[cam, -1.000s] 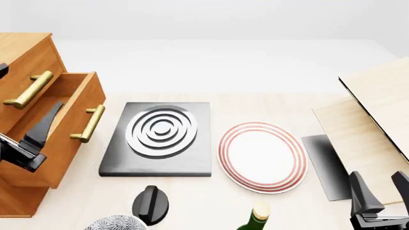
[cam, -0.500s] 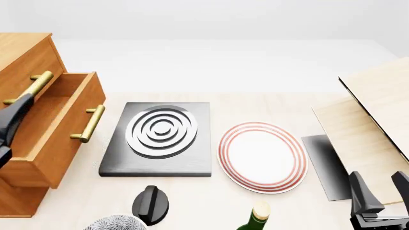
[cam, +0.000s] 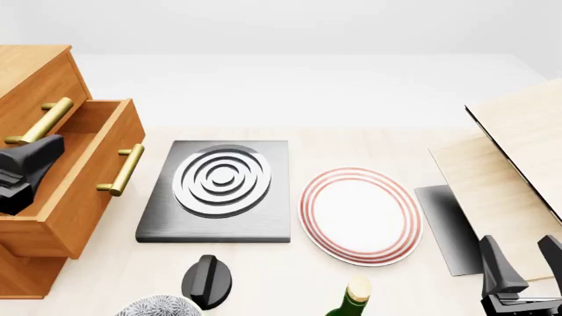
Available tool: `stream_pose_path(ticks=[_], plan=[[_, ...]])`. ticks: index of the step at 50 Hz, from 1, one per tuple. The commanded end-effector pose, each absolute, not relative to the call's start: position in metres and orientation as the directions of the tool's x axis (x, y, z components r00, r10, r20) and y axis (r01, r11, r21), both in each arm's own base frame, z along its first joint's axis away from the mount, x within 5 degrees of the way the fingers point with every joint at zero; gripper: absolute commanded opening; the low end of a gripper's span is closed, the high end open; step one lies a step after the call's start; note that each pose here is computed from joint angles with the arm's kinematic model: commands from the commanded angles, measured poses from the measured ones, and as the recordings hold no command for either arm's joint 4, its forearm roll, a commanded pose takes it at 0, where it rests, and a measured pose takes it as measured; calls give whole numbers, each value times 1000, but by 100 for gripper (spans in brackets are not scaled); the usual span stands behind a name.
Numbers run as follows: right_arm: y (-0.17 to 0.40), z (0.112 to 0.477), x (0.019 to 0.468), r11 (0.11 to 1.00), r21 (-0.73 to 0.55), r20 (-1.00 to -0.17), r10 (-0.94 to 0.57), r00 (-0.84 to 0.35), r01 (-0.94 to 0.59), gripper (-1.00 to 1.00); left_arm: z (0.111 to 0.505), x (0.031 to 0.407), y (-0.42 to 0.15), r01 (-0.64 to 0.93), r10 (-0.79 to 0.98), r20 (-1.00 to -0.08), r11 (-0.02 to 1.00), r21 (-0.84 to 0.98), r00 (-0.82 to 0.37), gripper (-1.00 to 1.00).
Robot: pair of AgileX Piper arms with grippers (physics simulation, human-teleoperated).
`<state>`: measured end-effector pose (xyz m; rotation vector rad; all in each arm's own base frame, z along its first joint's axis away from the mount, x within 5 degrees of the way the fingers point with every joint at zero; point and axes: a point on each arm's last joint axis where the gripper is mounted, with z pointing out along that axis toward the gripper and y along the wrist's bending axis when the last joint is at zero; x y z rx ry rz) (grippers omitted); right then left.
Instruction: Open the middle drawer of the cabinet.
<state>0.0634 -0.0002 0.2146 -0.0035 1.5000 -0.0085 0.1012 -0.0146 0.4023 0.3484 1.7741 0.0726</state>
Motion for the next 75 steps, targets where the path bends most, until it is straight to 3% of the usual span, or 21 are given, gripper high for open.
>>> stream_pose_path(ticks=[1, 26, 75], plan=[[0, 214, 61, 1000, -6, -997, -6, 75, 3, 100, 408, 100, -13, 153, 143, -956, 983, 105, -258, 100], [0, 214, 61, 1000, -6, -997, -6, 75, 3, 100, 409, 103, 0, 9, 48, -963, 999, 48, -267, 100], [0, 214, 61, 1000, -6, -997, -6, 75, 3, 100, 357, 164, 17, -120, -87, -912, 992, -42, -400, 100]])
